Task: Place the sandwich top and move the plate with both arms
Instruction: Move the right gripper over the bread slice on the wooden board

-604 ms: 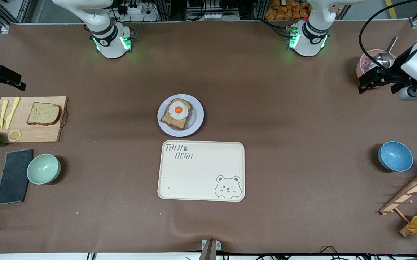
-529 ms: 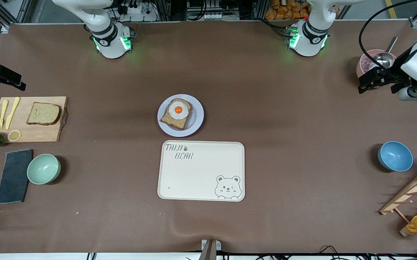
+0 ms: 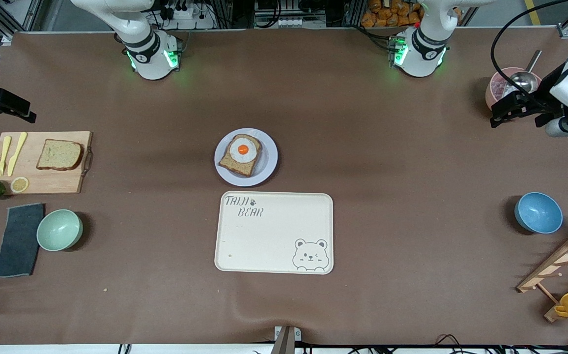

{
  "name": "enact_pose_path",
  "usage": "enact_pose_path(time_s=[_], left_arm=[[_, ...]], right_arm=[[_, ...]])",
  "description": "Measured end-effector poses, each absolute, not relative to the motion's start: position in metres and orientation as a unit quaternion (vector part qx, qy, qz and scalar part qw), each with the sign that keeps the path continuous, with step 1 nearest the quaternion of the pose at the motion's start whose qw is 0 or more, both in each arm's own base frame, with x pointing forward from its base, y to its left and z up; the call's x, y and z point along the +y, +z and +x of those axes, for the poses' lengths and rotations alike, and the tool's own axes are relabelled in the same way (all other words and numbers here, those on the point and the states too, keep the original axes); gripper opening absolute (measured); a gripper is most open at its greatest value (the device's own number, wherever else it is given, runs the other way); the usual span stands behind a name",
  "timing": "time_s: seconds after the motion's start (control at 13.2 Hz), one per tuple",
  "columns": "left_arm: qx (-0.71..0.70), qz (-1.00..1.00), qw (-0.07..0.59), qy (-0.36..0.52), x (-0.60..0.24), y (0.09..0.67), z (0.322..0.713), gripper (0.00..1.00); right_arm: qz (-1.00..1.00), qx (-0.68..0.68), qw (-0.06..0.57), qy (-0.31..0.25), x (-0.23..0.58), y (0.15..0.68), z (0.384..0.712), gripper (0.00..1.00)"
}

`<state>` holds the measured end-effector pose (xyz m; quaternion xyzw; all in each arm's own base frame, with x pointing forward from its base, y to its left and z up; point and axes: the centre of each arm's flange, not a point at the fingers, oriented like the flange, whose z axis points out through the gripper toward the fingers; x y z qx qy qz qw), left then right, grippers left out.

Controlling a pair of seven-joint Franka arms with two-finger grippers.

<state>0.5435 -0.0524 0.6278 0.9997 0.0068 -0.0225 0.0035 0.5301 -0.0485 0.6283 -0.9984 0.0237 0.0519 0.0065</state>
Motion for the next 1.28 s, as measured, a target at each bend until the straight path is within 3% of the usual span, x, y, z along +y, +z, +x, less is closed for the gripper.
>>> enact_pose_path(time_s=[0.6, 0.98, 1.28], left_arm=[[0.014, 0.999, 0.002, -0.048, -0.062, 0.598, 0.558, 1.00], [0.018, 0.999, 0.002, -0.046, -0.063, 0.600, 0.559, 1.00], [0.019, 0.999, 0.002, -0.046, -0.062, 0.600, 0.559, 1.00]], right_arm=[[-0.991, 0.075, 0.014, 0.113, -0.106, 0.570, 0.532, 1.00], [-0.993, 0.065, 0.025, 0.100, -0.166, 0.535, 0.525, 1.00], [-0.995, 0.030, 0.040, 0.088, -0.248, 0.459, 0.493, 1.00]])
